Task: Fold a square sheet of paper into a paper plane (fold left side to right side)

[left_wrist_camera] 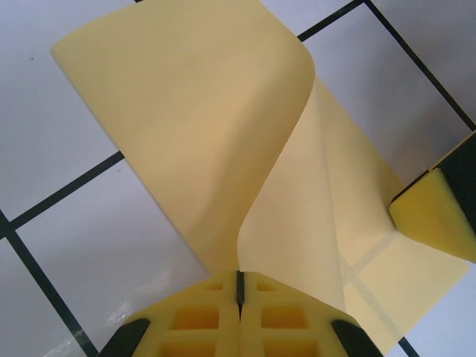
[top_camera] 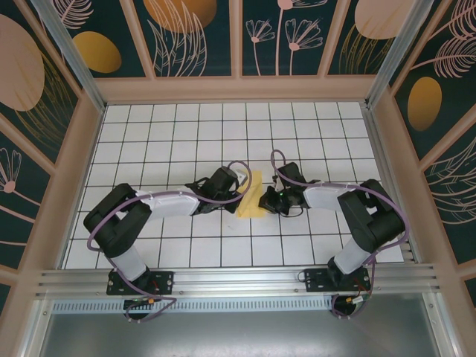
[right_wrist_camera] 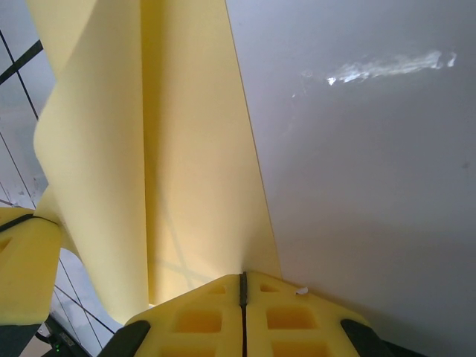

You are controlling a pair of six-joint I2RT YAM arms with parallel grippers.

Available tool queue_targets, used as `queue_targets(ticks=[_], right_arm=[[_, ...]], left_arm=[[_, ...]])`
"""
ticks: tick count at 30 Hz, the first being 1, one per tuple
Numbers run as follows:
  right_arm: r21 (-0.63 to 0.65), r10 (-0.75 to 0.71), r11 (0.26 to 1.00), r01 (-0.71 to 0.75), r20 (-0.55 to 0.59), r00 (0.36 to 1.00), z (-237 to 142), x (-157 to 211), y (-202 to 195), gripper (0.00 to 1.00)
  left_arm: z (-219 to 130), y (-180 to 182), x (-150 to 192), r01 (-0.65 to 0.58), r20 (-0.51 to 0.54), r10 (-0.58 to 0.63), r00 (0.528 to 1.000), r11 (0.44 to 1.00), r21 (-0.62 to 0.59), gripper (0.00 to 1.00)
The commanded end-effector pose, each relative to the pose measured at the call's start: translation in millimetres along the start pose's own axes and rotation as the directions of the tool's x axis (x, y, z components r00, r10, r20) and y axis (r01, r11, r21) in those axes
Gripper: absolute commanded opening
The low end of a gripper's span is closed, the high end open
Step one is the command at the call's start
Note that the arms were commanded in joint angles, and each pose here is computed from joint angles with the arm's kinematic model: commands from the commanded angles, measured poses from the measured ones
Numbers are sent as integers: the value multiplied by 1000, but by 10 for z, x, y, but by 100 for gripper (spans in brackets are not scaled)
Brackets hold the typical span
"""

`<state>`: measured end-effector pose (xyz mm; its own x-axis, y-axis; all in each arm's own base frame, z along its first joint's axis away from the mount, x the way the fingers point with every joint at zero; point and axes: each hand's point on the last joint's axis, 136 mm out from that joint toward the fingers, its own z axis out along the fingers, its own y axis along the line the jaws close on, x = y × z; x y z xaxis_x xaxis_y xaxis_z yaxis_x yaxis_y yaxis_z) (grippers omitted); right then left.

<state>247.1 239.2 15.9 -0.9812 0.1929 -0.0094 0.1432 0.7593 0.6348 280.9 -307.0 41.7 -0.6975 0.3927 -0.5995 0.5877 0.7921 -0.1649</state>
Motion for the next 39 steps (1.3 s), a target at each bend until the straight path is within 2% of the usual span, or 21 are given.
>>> queue_targets(ticks=[1,39], right_arm=[[82,10,997,-8,-30,1000,49,72,-172,9],[86,9,996,-5,-48,999,79,97,-190,9]], left_arm=[[77,46,-58,-16,0,16,1000,1000,-18,0],[268,93,-90,-30,-13,30,999,999,-35,0]])
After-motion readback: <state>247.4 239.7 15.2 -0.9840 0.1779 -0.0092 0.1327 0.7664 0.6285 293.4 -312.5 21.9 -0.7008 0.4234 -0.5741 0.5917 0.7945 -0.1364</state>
